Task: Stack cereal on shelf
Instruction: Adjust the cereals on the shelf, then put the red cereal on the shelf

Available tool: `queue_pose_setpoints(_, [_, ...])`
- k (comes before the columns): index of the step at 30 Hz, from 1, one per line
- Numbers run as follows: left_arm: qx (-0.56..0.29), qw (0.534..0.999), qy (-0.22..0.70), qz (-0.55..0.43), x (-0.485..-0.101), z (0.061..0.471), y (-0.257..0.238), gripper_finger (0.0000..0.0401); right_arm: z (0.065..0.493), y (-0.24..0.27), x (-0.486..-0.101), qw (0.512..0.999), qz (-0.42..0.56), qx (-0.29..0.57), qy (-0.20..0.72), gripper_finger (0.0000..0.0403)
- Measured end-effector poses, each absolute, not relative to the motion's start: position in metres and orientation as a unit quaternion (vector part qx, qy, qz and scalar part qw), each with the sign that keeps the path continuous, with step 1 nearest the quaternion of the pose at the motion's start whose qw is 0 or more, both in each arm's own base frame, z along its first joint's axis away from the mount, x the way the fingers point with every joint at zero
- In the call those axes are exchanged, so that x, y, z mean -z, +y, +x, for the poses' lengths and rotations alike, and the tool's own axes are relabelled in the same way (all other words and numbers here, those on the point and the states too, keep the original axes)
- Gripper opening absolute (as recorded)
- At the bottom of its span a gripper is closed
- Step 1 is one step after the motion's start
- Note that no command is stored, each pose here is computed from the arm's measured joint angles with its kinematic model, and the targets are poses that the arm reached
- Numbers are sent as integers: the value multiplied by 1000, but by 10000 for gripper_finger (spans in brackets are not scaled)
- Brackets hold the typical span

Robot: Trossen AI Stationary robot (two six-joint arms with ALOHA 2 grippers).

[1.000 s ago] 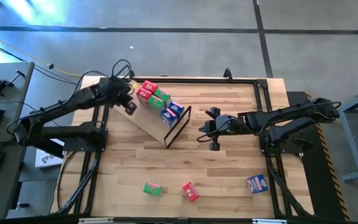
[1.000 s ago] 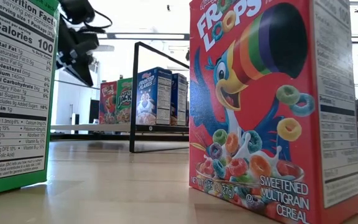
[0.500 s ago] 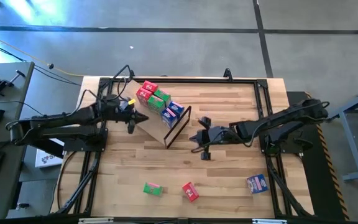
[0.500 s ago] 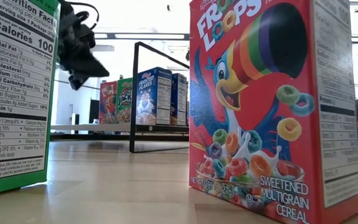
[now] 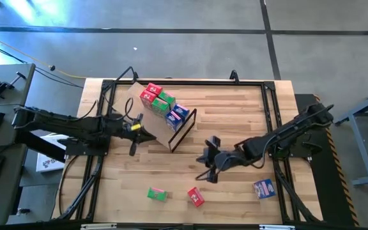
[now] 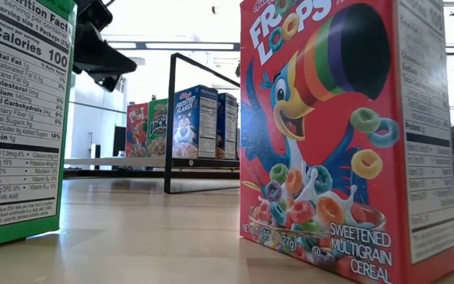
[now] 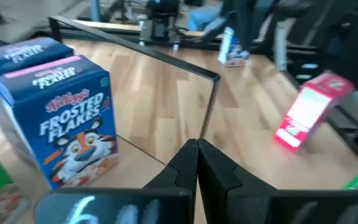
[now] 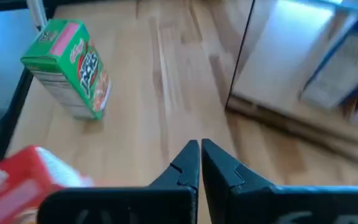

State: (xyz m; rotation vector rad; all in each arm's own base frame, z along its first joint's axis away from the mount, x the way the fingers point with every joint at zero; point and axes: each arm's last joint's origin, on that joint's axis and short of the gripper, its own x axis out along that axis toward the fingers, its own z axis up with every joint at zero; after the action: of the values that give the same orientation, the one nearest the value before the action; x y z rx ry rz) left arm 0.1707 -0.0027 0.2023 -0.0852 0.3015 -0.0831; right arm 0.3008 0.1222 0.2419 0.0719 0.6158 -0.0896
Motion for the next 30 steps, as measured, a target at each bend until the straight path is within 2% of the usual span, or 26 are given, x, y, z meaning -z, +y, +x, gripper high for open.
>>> queue_pose_setpoints(4, [25,987,154,-28,-201,172,-14,0,303,141,-261,922,103,47,370,6])
queue_pose_setpoints(7, [26,986,164,-19,-198,172,-21,0,306,164,-271,892,158,33,423,36])
queue_pose_setpoints(11, [19,985,171,-1,-195,174,-27,0,315,197,-273,855,176,32,487,114])
queue_pose_setpoints(17, [24,983,184,5,-190,175,-33,0,339,231,-276,819,221,82,524,257])
queue_pose_setpoints(20, [30,982,188,11,-189,176,-35,0,353,245,-276,812,248,96,520,304])
queue_pose_setpoints(23, [31,981,191,16,-188,176,-35,0,362,257,-271,802,262,115,524,321])
queue_pose_setpoints(30, [35,980,195,38,-187,177,-35,0,368,269,-256,764,283,202,543,323])
